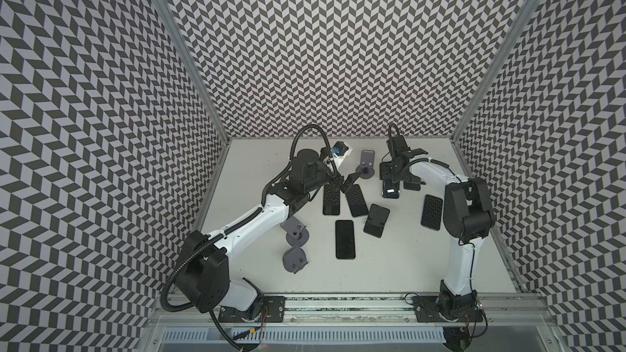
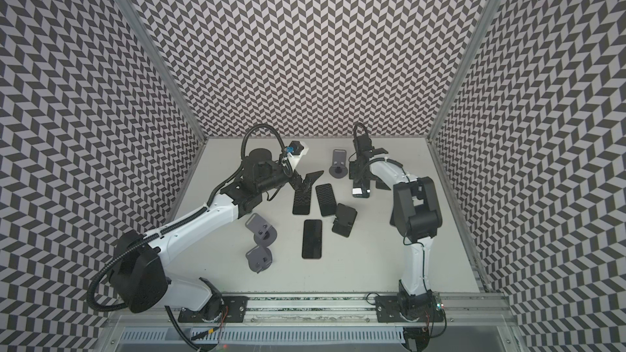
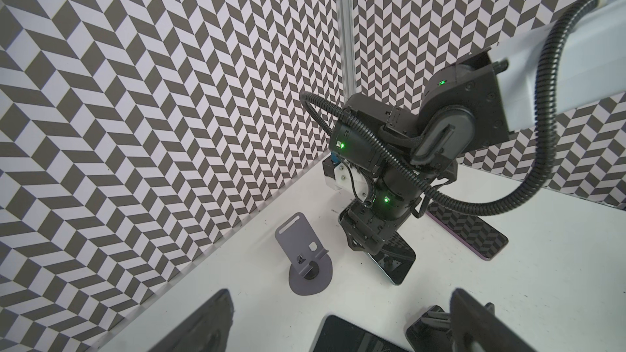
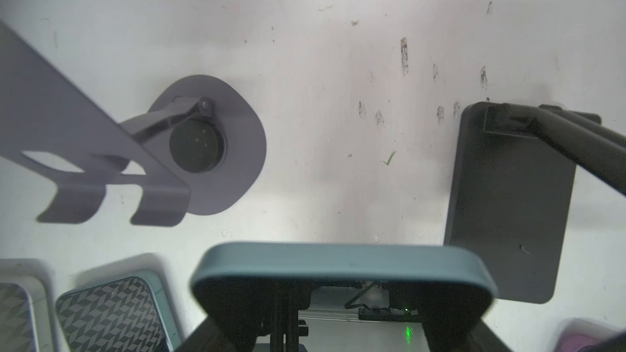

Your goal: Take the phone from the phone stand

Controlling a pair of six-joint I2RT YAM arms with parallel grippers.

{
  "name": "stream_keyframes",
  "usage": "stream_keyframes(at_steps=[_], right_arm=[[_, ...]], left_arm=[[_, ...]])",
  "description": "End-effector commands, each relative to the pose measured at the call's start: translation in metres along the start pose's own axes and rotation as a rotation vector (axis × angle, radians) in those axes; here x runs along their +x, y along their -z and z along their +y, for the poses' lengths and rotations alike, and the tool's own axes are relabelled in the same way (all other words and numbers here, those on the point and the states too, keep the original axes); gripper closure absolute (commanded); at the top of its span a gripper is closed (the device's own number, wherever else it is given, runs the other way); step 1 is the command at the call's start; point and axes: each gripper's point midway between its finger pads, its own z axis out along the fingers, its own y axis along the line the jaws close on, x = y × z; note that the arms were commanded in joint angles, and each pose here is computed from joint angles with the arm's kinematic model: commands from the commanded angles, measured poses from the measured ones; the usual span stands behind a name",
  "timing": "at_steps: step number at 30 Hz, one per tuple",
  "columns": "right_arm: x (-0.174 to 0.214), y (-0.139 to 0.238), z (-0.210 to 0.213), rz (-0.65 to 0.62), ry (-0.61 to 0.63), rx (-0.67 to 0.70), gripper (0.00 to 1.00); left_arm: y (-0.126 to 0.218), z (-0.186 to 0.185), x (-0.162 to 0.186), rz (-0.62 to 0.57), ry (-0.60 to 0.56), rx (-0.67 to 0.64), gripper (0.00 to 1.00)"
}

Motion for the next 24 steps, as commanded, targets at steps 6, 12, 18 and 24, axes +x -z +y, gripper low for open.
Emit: stream_keyframes(at_steps=[6,12,18,24], right_arm=[[-0.016,-0.002,0.002,-0.029,-0.003,-0.008,0.45],[-0.009,-0.015,-0.001,0.001,-0.002,0.011,0.45],[-0.004,-0.028,-0.002,0.029,-0.002,0.016,0.43],[-0.002,-0.038,-0.001,0.051,0.002,0.02,0.41]], left_arm=[[-0.001,0.001,-0.008,-0.006,0.003,-0.011,0.0],[0.0,0.004,-0.005,0.013,0.006,-0.027,0.0],[0.003,0.005,-0.003,0.029,0.004,-0.037,0.0],[0.005,0.005,-0.001,0.045,0.005,-0.038,0.0]])
